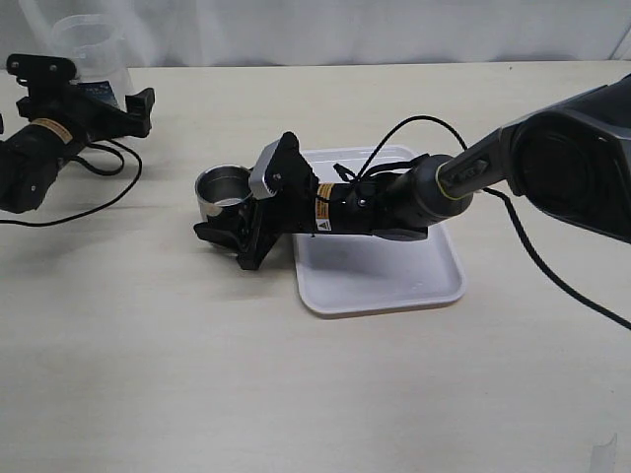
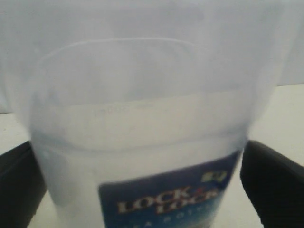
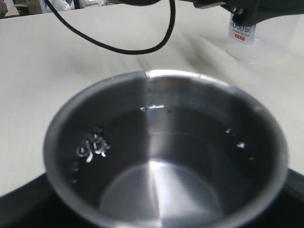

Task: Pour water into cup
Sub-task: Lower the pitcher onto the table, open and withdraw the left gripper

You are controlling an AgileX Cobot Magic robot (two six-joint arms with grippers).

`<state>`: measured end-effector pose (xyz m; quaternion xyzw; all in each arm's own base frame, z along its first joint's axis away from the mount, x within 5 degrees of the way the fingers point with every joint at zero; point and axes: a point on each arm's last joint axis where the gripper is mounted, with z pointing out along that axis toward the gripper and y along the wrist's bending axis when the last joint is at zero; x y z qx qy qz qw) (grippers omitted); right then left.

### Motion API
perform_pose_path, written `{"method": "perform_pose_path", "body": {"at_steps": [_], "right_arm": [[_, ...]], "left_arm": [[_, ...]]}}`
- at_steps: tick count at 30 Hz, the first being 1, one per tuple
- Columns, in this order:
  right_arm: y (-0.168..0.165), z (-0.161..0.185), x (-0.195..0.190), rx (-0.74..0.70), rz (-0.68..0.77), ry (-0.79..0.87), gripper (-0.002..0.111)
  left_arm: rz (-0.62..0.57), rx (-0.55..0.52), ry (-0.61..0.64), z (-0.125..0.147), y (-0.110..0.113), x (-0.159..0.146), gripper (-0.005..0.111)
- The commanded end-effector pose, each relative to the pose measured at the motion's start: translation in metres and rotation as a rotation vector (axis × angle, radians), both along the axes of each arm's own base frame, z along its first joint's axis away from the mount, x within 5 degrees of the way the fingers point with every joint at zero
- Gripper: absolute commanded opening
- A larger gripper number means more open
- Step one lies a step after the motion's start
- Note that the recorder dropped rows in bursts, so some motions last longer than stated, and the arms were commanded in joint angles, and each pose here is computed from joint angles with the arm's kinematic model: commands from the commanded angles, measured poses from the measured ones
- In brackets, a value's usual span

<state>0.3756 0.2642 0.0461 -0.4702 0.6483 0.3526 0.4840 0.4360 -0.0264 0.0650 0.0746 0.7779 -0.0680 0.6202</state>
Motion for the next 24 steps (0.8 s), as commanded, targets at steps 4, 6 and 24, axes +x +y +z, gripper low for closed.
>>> {"method": "perform_pose_path", "body": {"at_steps": [4, 6, 24], "right_arm": [[0.000, -0.002, 0.000, -0.016, 0.003, 0.005, 0.004], [0.000, -0.002, 0.000, -0.016, 0.003, 0.005, 0.004], [0.000, -0.002, 0.000, -0.016, 0.003, 0.005, 0.004]], "left_arm": [[-0.013, -0.014, -0.036, -0.007, 0.000, -0.022, 0.105], [-0.018, -0.006, -0.042, -0.008, 0.000, -0.027, 0.105], [0.002, 0.017, -0.068, 0.059, 0.003, -0.097, 0.105]]}}
